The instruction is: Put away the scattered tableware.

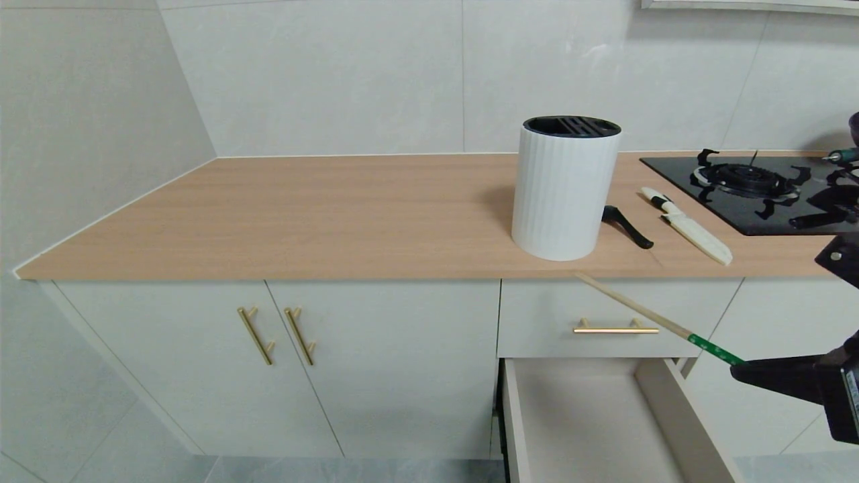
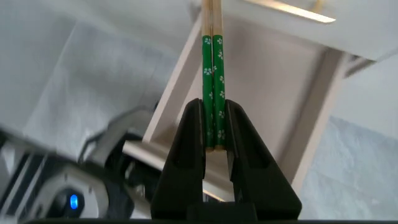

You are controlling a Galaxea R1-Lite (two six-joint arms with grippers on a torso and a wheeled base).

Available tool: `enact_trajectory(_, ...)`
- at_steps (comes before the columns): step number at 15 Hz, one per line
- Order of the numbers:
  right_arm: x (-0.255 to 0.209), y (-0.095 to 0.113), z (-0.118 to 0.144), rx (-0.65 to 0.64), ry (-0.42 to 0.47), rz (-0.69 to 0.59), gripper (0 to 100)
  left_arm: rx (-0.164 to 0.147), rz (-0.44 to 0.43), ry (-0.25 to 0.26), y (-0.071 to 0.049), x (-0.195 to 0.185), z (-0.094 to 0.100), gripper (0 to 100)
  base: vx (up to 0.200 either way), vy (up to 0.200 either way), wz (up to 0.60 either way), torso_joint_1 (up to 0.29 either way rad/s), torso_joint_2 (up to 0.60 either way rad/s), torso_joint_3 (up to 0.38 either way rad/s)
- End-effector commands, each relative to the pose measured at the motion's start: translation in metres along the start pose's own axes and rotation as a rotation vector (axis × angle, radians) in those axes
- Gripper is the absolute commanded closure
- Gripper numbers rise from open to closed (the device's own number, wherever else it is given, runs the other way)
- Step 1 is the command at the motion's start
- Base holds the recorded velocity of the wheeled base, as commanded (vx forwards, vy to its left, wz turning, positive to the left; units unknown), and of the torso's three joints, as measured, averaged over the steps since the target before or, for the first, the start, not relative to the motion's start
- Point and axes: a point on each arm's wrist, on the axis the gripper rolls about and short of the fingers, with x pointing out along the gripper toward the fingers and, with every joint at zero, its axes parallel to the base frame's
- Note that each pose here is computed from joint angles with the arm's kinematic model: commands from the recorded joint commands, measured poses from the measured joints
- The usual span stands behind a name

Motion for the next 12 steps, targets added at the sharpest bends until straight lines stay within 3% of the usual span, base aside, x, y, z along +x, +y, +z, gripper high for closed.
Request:
enact_trajectory(1, 0.002, 0.006, -0.005, -0.028, 0.020, 0.034, 100, 0.000, 0.000, 0.001, 0.000, 0.000, 0.000, 0, 0.000, 0.000, 0.00, 0.000, 0.00, 0.000)
enact_trajectory(5, 0.003, 0.010, -0.010, -0.048, 0.037, 0.064, 100, 0.000, 0.000, 0.001, 0.000, 0.000, 0.000, 0, 0.000, 0.000, 0.00, -0.026, 0.06, 0.038)
enact_trajectory(12, 0.013, 0.010, -0.013, -0.066, 0.081, 0.060, 100, 0.000, 0.000, 0.001, 0.000, 0.000, 0.000, 0, 0.000, 0.000, 0.00, -0.180, 0.44, 0.250)
